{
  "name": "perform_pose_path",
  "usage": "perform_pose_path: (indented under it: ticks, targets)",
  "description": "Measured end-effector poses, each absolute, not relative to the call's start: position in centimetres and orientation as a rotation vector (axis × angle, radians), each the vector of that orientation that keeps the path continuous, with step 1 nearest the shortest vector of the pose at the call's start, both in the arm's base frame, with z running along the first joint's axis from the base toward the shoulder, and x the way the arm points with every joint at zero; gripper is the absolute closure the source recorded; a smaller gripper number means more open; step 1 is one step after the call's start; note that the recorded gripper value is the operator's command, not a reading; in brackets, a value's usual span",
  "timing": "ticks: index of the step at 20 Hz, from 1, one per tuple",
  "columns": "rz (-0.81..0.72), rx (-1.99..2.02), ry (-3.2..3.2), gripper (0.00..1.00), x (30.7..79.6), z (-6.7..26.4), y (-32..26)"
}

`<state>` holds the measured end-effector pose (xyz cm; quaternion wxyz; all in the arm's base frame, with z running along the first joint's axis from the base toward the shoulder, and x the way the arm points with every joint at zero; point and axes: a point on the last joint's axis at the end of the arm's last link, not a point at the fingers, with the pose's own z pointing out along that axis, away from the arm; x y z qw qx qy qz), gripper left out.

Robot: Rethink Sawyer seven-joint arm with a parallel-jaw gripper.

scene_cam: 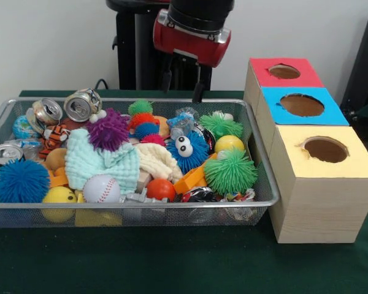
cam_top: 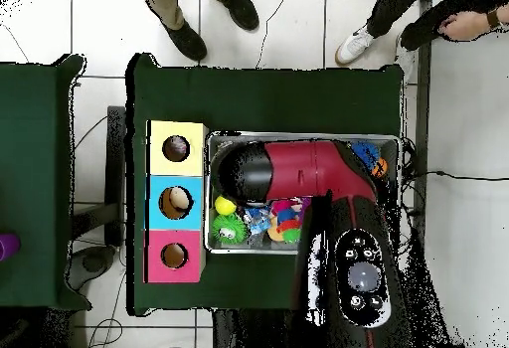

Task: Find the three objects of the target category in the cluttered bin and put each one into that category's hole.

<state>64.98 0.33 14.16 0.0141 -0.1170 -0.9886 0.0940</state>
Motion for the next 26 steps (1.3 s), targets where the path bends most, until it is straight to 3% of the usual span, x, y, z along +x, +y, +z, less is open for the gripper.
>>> perform_pose_path:
  ticks: [26]
  targets:
    - [0.157,-0.201,-3.139,0.0,63.8,4.6,6.5]
